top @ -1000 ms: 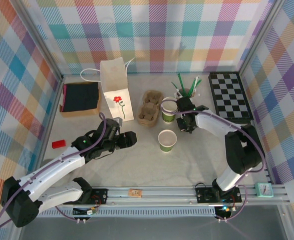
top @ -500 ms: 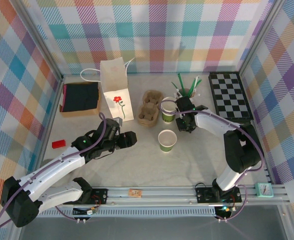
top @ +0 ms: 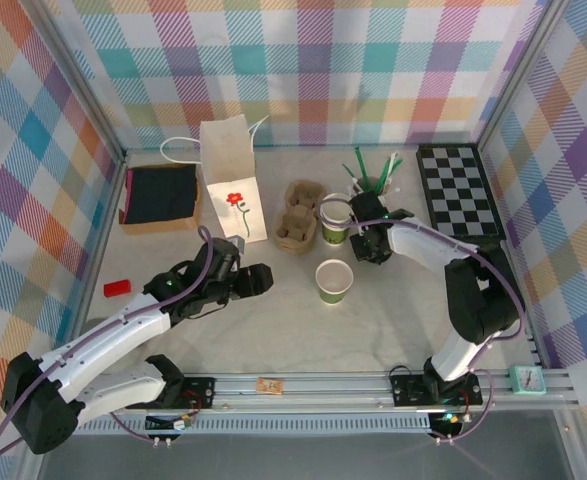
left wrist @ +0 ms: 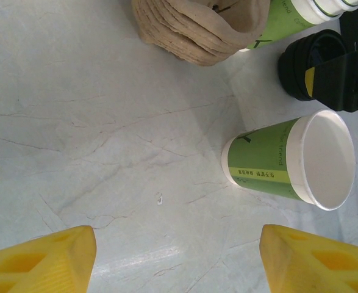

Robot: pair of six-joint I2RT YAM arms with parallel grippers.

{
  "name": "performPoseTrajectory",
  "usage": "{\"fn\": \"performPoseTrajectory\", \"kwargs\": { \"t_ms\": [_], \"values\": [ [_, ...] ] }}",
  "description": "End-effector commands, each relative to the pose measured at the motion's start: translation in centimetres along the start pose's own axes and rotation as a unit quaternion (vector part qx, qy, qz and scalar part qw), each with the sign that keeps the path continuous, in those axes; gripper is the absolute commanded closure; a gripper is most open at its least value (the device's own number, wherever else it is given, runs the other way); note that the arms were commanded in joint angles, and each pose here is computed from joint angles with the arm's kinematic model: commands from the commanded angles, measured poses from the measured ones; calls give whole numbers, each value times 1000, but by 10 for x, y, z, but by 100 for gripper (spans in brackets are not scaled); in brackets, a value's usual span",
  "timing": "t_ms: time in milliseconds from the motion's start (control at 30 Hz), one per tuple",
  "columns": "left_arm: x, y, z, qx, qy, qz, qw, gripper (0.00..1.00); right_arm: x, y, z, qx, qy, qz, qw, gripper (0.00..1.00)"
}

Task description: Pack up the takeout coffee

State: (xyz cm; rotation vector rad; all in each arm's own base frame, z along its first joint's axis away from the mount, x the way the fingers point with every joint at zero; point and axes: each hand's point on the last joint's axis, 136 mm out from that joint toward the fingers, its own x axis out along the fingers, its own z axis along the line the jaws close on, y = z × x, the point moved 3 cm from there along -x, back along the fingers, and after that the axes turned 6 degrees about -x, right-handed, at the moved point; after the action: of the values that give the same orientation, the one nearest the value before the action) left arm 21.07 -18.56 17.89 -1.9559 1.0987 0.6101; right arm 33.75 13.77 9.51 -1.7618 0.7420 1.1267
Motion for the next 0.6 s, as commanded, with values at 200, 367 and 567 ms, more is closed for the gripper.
{"fn": "performPoseTrajectory", "kwargs": {
  "t_ms": [200,367,567],
  "values": [
    [0,-3,2,2,2,-6,1000,29,-55,13,-1,45,-22,-18,999,57],
    [2,-4,0,2,5,-4,1000,29,-89,24,-22,122,-19,-43,991,55],
    [7,-4,-5,2,11,4,1000,29,-83,39,-70,252,-22,-24,967,56]
  ]
}}
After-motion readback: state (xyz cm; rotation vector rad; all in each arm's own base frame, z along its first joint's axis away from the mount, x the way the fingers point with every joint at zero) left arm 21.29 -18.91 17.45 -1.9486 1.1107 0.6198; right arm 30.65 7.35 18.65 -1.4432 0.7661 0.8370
